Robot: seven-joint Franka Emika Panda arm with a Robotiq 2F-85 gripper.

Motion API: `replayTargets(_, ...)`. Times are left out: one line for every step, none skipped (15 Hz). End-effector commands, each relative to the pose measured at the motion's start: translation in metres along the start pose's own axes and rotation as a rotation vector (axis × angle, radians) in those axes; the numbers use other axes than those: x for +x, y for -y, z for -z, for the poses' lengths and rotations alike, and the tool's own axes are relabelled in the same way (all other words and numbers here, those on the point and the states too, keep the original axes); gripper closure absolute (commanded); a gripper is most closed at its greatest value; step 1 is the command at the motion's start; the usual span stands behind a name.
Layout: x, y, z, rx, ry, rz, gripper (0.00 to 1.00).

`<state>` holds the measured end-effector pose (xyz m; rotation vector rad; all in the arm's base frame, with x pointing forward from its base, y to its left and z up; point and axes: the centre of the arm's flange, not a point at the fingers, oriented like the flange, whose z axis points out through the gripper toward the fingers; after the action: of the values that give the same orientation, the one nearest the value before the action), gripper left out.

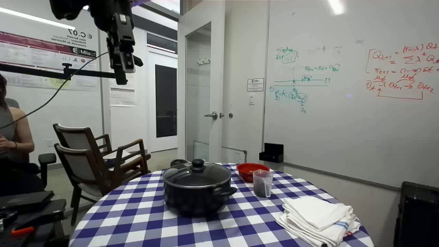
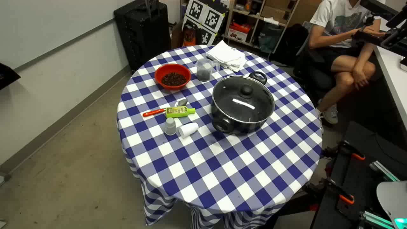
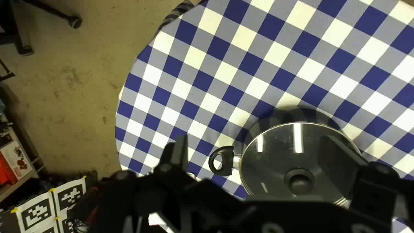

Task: Remove the lid from the pot

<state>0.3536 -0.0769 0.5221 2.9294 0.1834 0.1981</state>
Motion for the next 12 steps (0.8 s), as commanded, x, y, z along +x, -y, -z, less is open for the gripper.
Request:
replayTargets(0.000,0.000,0.000,0.000,0.000,0.000,0.00)
replayTargets(0.000,0.000,0.000,0.000,0.000,0.000,0.00)
replayTargets(0.000,0.000,0.000,0.000,0.000,0.000,0.00)
replayTargets(0.000,0.000,0.000,0.000,0.000,0.000,0.00)
replayTargets(0.000,0.000,0.000,0.000,0.000,0.000,0.00)
replayTargets(0.000,0.000,0.000,0.000,0.000,0.000,0.00)
replayTargets(0.002,0.000,0.000,0.001,0.000,0.007,0.00)
replayTargets(0.007,0.000,-0.002,-0.002,-0.016,0.027,0.00)
replayTargets(0.013,-0.001,-0.006,-0.040,-0.039,0.035,0.00)
replayTargets(0.024,-0.003,-0.010,-0.047,-0.030,0.072,0.00)
replayTargets(0.033,-0.003,-0.013,-0.051,-0.044,0.110,0.00)
replayTargets(0.046,-0.002,-0.019,-0.056,-0.057,0.161,0.00)
